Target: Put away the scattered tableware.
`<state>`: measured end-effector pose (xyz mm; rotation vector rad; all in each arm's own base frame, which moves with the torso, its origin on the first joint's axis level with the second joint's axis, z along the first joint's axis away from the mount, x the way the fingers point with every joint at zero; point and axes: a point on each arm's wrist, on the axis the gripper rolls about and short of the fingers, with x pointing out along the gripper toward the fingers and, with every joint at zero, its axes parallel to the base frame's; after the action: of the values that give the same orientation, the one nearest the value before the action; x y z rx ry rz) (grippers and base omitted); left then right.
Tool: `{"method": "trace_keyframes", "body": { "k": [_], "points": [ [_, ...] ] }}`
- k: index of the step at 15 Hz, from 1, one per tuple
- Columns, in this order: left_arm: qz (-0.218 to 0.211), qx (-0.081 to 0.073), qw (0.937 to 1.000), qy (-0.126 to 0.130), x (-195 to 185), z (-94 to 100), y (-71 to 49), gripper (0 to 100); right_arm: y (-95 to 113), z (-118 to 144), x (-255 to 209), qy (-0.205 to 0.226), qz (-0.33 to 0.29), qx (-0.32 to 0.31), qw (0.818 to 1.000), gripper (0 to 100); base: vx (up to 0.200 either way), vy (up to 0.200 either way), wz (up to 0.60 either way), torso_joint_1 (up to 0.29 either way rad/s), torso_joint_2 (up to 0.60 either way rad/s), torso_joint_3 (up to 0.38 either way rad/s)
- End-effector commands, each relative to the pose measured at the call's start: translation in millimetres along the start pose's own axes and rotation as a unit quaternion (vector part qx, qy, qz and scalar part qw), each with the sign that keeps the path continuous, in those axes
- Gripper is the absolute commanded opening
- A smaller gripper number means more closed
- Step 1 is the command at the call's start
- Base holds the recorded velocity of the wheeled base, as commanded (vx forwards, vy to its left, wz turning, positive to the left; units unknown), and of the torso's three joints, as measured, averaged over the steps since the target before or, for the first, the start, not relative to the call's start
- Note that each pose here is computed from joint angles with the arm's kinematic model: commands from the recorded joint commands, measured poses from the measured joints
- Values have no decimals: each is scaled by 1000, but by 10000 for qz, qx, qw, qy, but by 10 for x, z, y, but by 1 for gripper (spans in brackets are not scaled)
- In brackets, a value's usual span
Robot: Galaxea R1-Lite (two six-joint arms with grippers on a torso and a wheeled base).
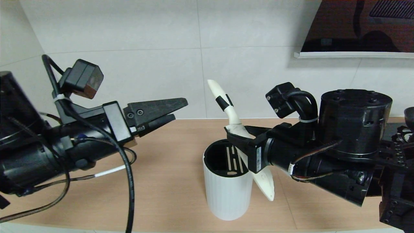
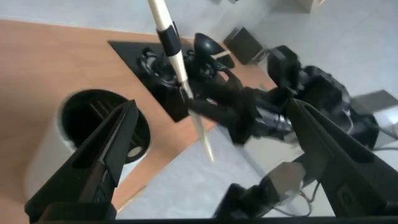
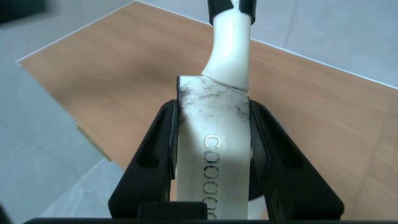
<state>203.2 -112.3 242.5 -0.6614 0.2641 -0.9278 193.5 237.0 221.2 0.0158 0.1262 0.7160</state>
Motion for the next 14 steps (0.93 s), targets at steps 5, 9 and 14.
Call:
{"method": "trace_keyframes", "body": {
  "k": [5, 9, 14],
  "points": [
    [266, -207, 9990, -287, 493, -280, 208, 100, 140, -84, 39, 117, 179, 48, 9998, 0, 0, 0, 0, 0, 0, 0],
    [176, -394, 9986, -315, 527, -305, 199, 100, 215, -137, 59, 201, 285, 71, 9994, 0, 0, 0, 0, 0, 0, 0],
    [241, -417, 9985, -257, 565, -345, 241, 100, 302, -162, 38, 242, 425, 76, 9988, 0, 0, 0, 0, 0, 0, 0]
  ]
}}
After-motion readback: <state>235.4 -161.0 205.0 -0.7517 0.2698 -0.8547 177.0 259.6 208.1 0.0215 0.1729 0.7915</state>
